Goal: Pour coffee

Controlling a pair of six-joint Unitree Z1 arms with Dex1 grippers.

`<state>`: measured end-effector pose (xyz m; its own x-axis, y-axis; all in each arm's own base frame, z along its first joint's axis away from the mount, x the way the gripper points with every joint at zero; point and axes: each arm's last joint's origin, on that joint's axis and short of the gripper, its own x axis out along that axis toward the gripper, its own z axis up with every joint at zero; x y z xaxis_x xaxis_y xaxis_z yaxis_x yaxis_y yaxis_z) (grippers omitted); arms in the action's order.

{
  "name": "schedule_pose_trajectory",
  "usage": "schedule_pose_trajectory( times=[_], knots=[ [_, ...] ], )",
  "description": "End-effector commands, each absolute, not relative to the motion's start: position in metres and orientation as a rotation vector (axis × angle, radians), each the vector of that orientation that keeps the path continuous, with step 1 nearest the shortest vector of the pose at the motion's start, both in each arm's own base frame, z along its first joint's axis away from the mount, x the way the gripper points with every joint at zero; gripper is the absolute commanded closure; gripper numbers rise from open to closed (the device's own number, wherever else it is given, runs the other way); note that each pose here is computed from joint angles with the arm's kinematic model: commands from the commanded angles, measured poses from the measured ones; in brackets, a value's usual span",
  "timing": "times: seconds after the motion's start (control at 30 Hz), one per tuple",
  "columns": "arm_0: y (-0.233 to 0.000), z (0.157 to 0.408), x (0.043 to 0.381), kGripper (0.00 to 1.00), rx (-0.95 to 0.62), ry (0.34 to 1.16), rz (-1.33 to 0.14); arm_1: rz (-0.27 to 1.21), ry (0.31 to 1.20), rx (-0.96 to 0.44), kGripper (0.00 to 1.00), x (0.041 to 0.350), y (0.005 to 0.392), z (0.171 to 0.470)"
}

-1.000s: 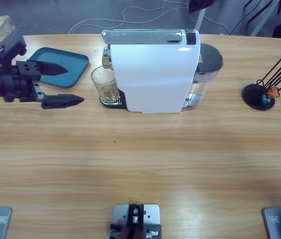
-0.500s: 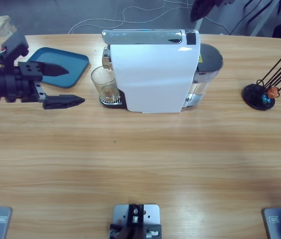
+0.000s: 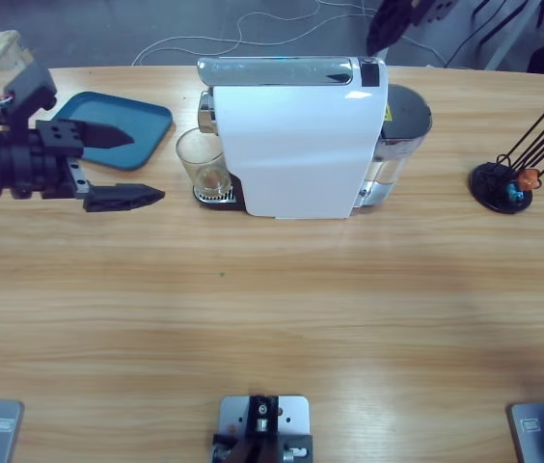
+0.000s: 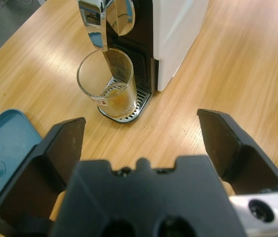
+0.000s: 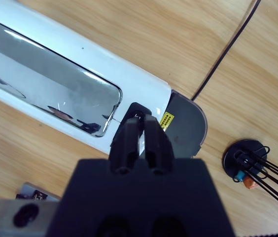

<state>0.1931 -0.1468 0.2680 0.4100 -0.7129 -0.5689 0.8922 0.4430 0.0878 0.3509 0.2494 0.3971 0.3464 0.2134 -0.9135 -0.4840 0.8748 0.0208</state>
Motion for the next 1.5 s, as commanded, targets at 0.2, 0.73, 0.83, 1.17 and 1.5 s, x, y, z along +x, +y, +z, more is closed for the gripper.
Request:
schedule_pose_trajectory(
  times=[0.2, 0.73, 0.83, 1.17, 1.5],
  knots=[
    [-0.151, 0.249, 0.193, 0.018, 0.408, 0.568, -1.062, 0.445, 1.267, -0.321, 1.0, 0.367, 0.257, 0.344],
    [-0.156, 0.252, 0.193, 0.018, 0.411, 0.542, -1.079, 0.397, 1.113, -0.197, 0.0, 0.285, 0.237, 0.432],
    [-0.157, 0.252, 0.192, 0.018, 0.412, 0.54, -1.083, 0.399, 1.114, -0.19, 0.0, 0.289, 0.24, 0.429],
    [-0.156, 0.255, 0.19, 0.018, 0.41, 0.531, -1.07, 0.396, 1.101, -0.177, 0.0, 0.294, 0.244, 0.43],
    [-0.15, 0.258, 0.182, 0.018, 0.41, 0.514, -1.066, 0.388, 1.093, -0.167, 0.0, 0.294, 0.244, 0.43]
  ],
)
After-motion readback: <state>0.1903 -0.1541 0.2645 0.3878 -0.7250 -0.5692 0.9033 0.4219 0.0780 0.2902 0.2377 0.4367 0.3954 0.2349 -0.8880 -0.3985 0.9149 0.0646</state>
